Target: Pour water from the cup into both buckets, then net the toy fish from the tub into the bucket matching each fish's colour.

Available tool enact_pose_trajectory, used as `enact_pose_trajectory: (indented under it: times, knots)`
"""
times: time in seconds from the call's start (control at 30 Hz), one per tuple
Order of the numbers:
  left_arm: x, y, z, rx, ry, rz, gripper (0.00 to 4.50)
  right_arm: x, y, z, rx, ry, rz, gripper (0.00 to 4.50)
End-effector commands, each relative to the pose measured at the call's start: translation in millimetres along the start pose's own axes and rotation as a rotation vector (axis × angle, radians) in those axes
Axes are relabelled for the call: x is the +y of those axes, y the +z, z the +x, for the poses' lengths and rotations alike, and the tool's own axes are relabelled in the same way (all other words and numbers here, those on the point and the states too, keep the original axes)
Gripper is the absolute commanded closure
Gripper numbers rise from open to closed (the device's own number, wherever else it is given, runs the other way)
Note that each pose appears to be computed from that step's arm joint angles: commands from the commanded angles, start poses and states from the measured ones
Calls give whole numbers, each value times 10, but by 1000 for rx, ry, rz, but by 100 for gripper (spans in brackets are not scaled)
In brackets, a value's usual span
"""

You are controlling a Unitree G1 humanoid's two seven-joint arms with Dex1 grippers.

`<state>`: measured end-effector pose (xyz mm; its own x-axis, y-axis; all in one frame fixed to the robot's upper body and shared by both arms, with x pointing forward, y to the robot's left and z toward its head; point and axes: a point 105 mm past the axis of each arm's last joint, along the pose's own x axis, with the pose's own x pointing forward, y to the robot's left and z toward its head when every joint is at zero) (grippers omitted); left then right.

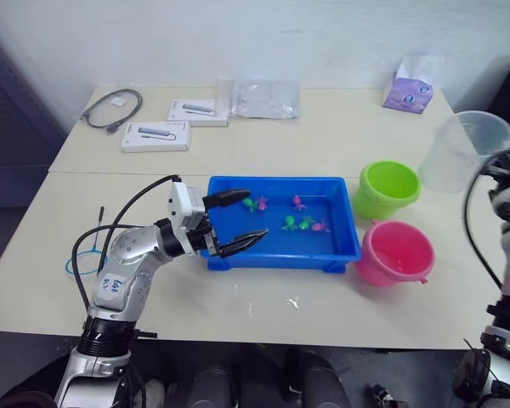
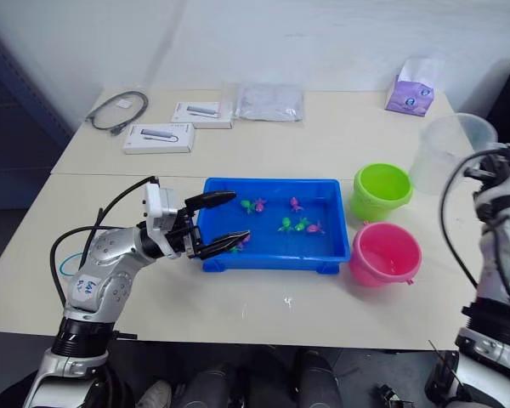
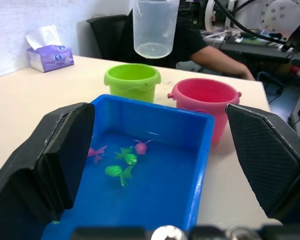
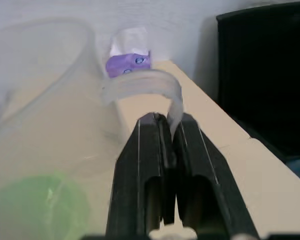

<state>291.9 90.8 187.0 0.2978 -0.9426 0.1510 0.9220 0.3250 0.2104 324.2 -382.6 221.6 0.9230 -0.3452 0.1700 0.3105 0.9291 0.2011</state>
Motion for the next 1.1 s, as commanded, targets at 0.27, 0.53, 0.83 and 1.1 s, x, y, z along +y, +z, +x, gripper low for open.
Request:
enact_pose_trajectory:
  times: [0.27,0.53,0.83,1.1]
  knots:
    - [-269,0,-270,85,-176,-23,0,-578,-495,-395,34,-197,71,444]
    - [-257,25,-298,102,-158,-8,0,-515,-882,-291,75,-211,90,444]
    - [-265,31,-426,132,-73,6,0,-438,-1121,-326,106,-225,21,237]
    - [-226,-63,-599,192,-16,-6,0,-334,-1062,-740,169,-137,-16,9]
